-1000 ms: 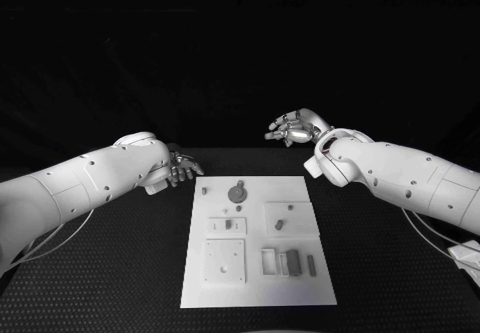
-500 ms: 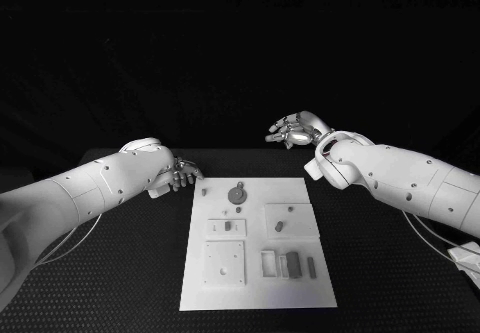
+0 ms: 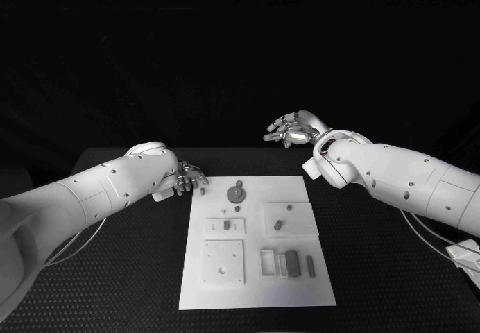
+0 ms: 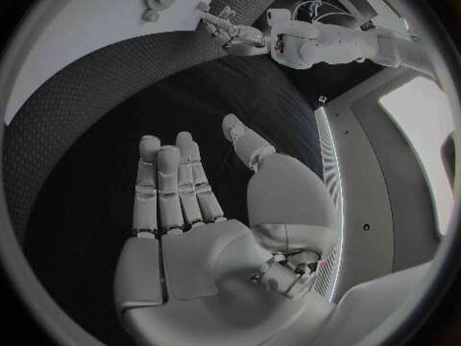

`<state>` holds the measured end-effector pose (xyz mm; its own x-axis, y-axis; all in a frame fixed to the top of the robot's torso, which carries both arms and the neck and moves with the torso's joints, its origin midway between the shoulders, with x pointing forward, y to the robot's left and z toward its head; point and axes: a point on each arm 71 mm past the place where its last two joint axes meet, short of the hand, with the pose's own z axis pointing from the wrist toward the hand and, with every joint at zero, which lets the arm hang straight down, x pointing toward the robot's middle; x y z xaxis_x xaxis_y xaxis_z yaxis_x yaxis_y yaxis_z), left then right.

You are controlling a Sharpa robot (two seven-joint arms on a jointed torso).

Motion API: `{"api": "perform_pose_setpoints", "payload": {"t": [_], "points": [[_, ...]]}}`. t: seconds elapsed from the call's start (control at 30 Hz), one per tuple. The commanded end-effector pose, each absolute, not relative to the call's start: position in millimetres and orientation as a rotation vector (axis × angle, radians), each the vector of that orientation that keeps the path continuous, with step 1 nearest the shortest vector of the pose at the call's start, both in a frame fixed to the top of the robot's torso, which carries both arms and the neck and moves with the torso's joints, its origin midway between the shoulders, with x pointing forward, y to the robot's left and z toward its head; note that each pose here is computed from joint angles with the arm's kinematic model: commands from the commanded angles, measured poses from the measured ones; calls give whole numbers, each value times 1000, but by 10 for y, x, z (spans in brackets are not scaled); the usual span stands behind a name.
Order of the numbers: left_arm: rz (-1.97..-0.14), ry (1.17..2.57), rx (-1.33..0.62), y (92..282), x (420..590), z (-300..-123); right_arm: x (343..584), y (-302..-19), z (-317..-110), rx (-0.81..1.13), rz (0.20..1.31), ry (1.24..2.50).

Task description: Assemble the parts on the task board

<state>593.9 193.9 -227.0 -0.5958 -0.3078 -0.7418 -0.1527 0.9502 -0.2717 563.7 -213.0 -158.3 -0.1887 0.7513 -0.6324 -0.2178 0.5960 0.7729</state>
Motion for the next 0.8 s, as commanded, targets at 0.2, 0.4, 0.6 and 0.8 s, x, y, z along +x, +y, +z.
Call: {"api": "perform_pose_setpoints", "payload": {"t": [0.2, 0.4, 0.6, 0.8], "points": [[-232, 2240, -268, 1863, 5923, -2287, 5635, -2104, -1584, 454, 937, 1530], [-231, 2251, -262, 1848, 5911, -2323, 5637, -2102, -1584, 454, 937, 1531], [-230, 2263, -256, 1828, 5898, -2354, 5636, -2102, -1584, 455, 937, 1531], [-227, 2265, -257, 1826, 5897, -2369, 5636, -2100, -1585, 455, 937, 1531]]}}
